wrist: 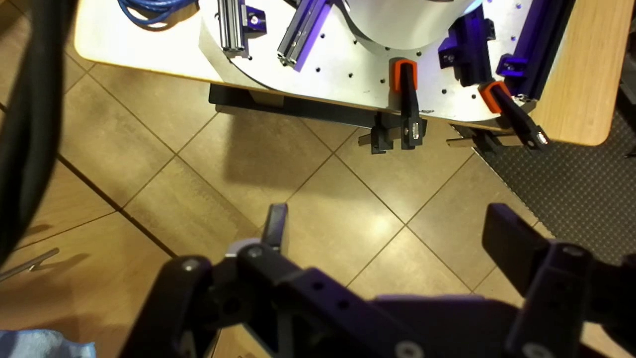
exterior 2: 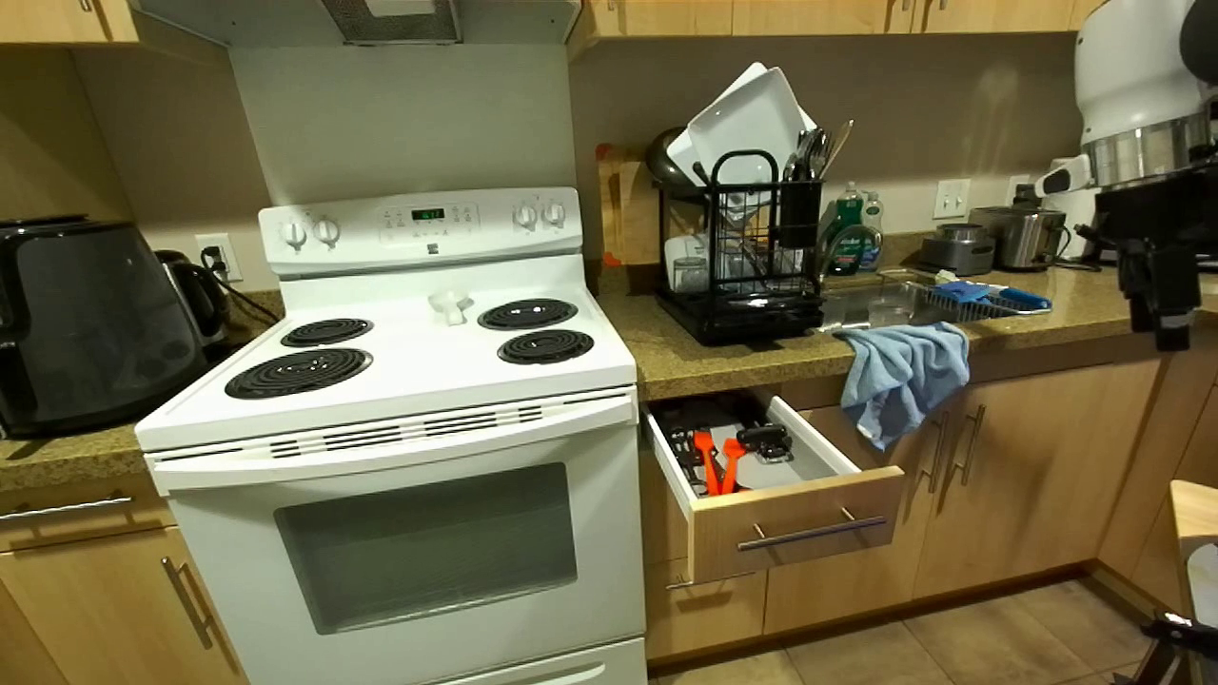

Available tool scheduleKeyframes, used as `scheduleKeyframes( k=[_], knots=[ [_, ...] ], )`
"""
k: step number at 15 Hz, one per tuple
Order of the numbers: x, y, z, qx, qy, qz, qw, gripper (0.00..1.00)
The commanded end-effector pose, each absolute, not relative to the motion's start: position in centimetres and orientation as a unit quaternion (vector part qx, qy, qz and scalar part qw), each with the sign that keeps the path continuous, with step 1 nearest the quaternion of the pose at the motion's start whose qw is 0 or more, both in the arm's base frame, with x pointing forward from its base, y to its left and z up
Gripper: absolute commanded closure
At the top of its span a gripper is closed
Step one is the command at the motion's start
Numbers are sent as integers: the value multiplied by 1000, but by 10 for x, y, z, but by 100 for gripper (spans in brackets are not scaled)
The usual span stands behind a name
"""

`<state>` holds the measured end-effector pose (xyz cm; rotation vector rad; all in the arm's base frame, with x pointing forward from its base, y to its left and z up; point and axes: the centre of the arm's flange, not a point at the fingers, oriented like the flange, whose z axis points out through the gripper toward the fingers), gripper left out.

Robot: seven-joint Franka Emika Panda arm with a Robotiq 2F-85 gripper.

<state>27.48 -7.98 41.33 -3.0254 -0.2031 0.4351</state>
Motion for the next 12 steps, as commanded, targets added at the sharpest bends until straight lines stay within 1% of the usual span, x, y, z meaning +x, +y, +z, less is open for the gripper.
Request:
scheduleKeyframes(
  k=[1, 6, 12],
  knots=[
    [305, -60, 406, -986, -93, 137, 22, 0],
    [345, -6, 408, -980, -171, 106, -5, 0],
    [373, 57, 401, -961, -263, 88, -15, 0]
  ],
)
